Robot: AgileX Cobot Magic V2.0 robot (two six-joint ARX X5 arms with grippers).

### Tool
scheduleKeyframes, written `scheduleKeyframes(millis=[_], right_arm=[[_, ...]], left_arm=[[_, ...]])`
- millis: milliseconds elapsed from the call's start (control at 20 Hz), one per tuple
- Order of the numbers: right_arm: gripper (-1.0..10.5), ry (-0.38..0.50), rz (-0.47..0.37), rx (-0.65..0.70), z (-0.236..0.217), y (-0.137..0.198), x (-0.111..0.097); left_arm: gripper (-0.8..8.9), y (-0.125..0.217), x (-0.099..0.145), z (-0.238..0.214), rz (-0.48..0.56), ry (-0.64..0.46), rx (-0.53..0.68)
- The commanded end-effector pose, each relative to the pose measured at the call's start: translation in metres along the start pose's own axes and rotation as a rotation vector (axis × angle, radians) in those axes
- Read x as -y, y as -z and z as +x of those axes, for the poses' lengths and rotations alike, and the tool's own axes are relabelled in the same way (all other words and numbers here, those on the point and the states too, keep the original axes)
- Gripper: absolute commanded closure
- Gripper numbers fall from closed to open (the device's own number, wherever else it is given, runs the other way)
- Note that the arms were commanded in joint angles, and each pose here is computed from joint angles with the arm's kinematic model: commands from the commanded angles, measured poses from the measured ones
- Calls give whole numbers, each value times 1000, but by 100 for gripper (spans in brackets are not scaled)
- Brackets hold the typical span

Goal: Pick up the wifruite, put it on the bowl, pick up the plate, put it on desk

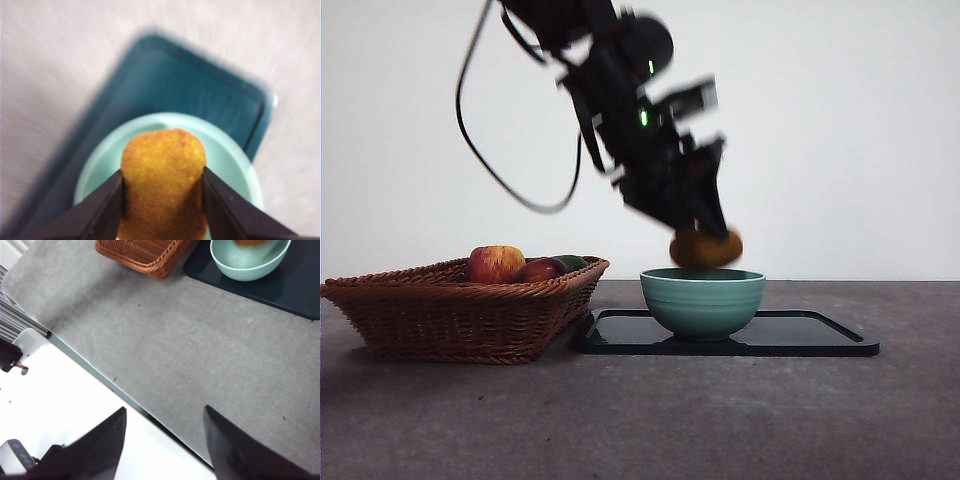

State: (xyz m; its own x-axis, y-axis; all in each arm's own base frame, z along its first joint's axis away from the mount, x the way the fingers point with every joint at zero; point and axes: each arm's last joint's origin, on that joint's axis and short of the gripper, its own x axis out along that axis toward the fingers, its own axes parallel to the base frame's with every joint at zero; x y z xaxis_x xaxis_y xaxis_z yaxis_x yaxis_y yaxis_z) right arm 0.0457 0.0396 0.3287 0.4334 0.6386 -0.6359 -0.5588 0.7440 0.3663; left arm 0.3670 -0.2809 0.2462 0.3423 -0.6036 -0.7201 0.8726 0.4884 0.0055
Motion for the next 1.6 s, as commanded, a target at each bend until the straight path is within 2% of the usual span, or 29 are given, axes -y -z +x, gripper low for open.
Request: scheduleKeyframes(millis=[50, 300, 450, 700, 800, 900, 1150, 1400, 1600], right_arm=[[702, -5, 0, 10, -1, -2, -1], [702, -5, 0, 11, -1, -2, -1], [702, -6, -6, 20, -1, -3, -1], [702, -11, -19, 49, -1, -5, -2], [702, -15, -25, 67, -1, -7, -2], [702, -17, -27, 75, -1, -8, -2], [702, -16, -35, 75, -1, -8, -2], [702, -16, -34, 74, -1, -8, -2], [702, -16, -34, 74, -1, -8, -2]], left_arm=[[667, -22, 4, -34, -55, -26, 98], [663, -42, 18, -124, -202, -57, 226], [661, -42, 27, -182, -325, -129, 284], [659, -24, 50, -261, -408, -315, 292], [659, -14, 55, -281, -435, -394, 282], [659, -3, 58, -293, -477, -419, 277], [659, 33, 53, -284, -593, -490, 275], [659, 73, 38, -232, -701, -517, 227], [660, 103, 28, -186, -720, -544, 181]])
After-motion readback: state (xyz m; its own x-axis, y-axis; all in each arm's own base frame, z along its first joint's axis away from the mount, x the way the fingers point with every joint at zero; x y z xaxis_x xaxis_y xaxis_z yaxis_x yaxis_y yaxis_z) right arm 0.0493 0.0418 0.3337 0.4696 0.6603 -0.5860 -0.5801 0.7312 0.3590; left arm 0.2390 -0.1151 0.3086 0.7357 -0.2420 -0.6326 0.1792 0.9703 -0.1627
